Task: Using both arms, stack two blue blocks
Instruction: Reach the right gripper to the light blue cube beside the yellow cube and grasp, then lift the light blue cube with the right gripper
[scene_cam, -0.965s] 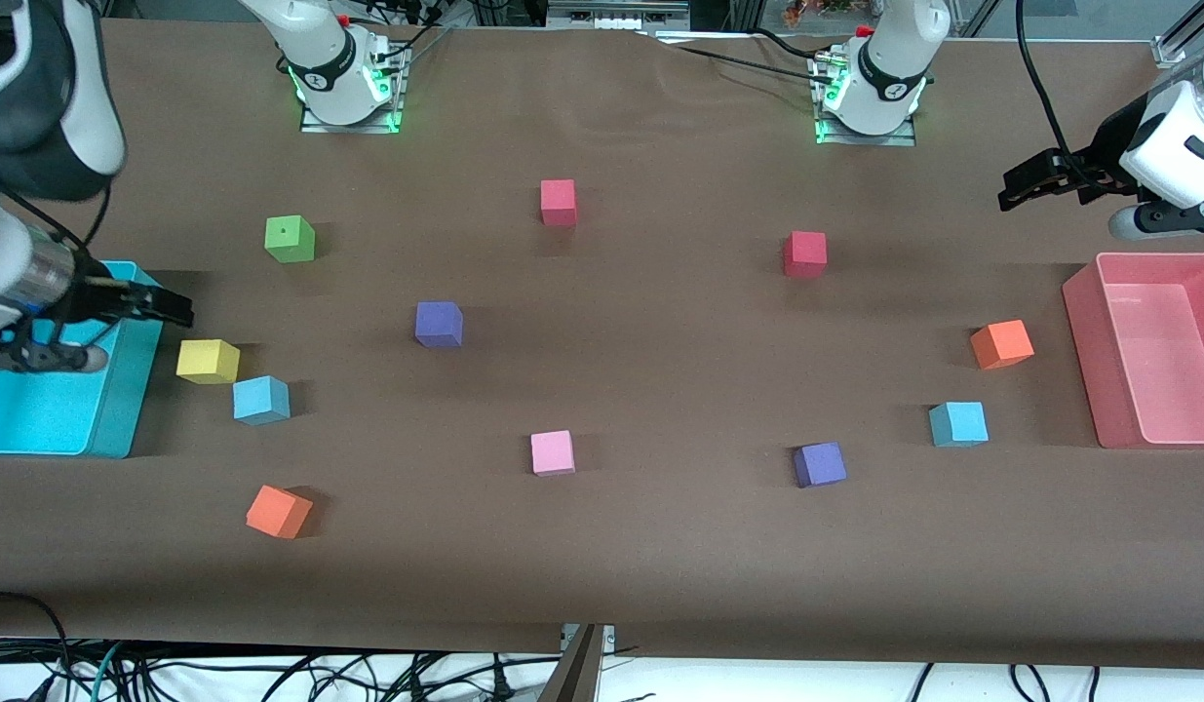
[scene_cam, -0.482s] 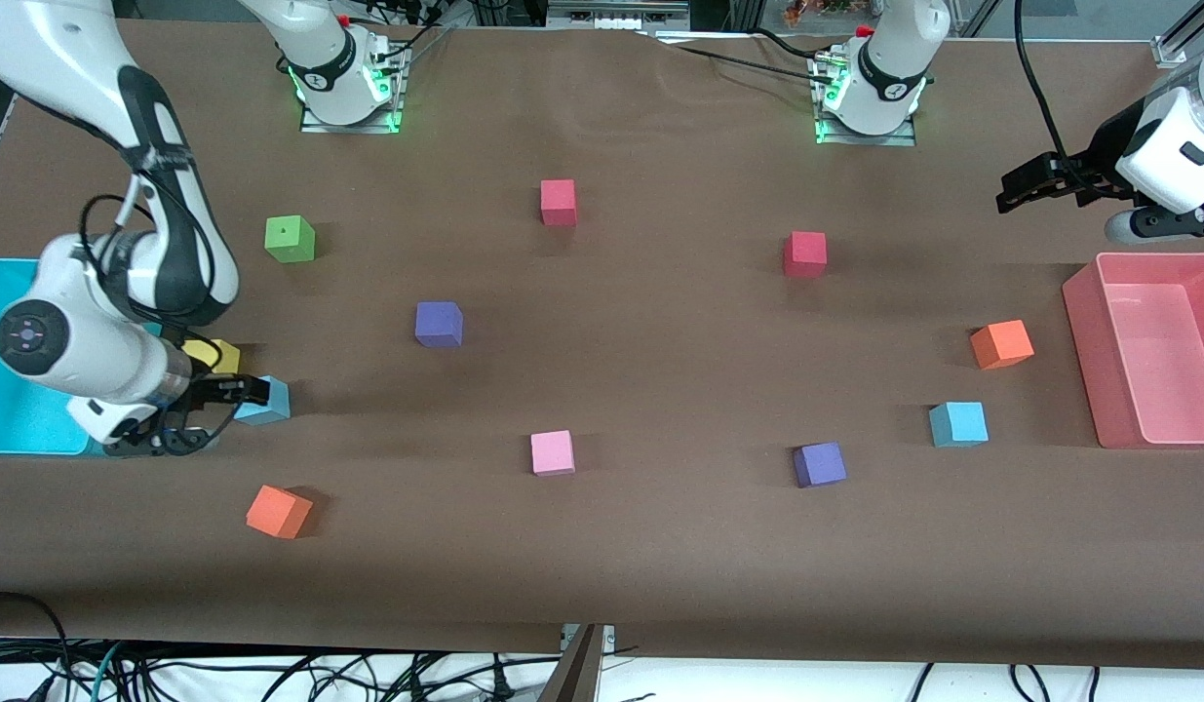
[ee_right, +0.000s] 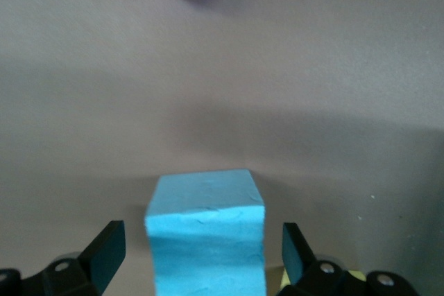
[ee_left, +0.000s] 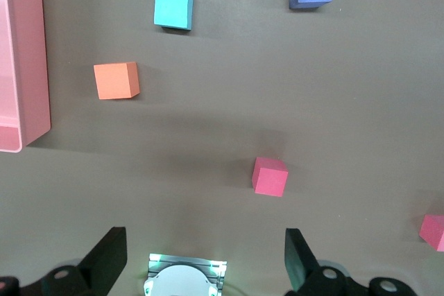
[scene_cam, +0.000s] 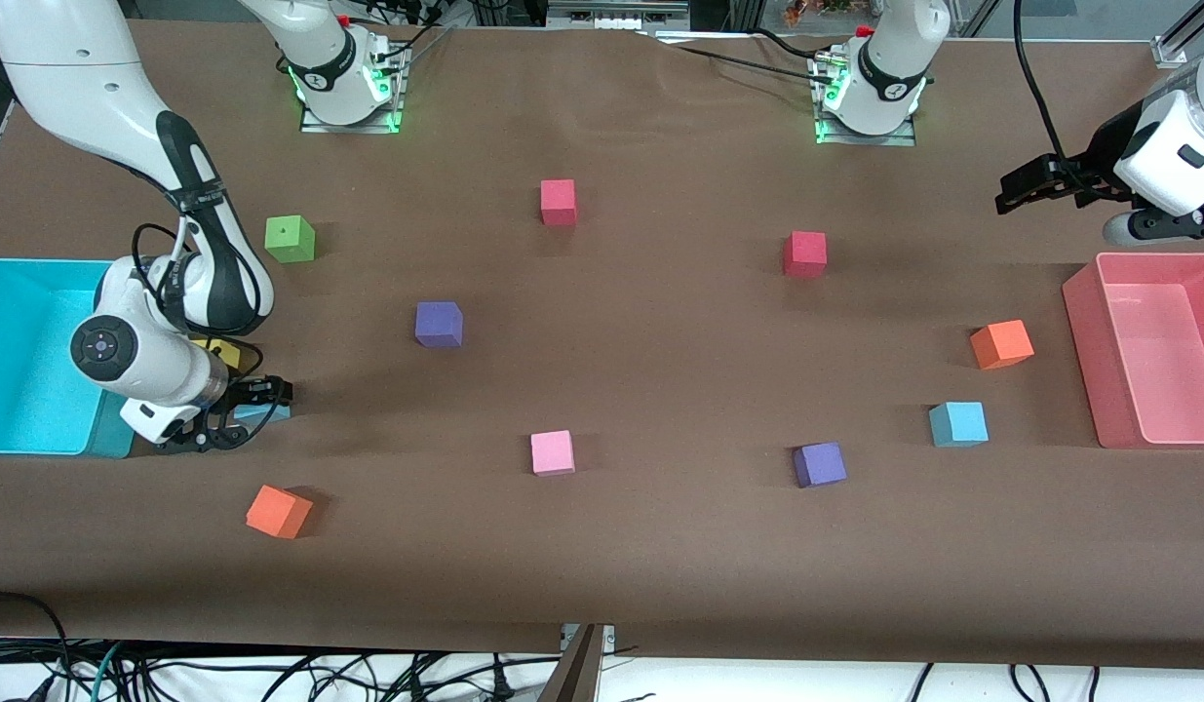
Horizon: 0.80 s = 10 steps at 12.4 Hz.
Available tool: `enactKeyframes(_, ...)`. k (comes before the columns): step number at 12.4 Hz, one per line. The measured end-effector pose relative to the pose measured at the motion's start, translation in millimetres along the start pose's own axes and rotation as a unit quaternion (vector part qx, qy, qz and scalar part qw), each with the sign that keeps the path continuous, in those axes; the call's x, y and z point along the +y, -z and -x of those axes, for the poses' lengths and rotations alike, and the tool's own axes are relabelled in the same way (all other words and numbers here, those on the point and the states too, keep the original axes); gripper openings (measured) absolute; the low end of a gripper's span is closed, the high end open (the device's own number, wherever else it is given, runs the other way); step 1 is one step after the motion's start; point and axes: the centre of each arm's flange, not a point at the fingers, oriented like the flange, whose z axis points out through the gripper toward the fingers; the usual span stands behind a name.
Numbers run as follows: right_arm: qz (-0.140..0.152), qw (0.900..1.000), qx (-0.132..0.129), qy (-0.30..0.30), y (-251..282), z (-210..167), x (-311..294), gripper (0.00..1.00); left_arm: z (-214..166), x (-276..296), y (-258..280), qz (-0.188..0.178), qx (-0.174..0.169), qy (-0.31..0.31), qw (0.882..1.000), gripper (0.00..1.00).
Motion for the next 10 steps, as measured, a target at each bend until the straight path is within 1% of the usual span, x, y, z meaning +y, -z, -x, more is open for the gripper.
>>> enactKeyframes(1,0.002,1.000,-0.001,0.003,-3,2,1,1.00,0,0,0,0.000,0.000,0.000,1.000,1.00)
enactKeyframes(3,0.002,1.000,0.005,0.005,-7,4,1,0.99,0,0,0,0.000,0.000,0.000,1.000,1.00)
enactKeyframes(4,0.002,1.000,0.007,0.005,-9,5,0,0.94,0,0,0,0.000,0.000,0.000,1.000,1.00)
enactKeyframes(5,0.002,1.000,0.006,0.006,-11,6,-1,0.81,0,0,0,0.000,0.000,0.000,1.000,1.00)
enactKeyframes(6,0.002,1.000,0.007,0.006,-11,6,-1,0.64,0,0,0,0.000,0.000,0.000,1.000,1.00)
enactKeyframes(7,0.002,1.000,0.009,0.006,-9,6,-1,0.60,0,0,0,0.000,0.000,0.000,1.000,1.00)
enactKeyframes(9,0.004,1.000,0.015,0.006,1,1,-1,0.59,0,0,0,0.000,-0.001,0.000,1.000,1.00)
enactKeyframes(10,0.004,1.000,0.011,0.008,16,-4,-2,0.57,0,0,-1,0.000,-0.001,0.000,1.000,1.00)
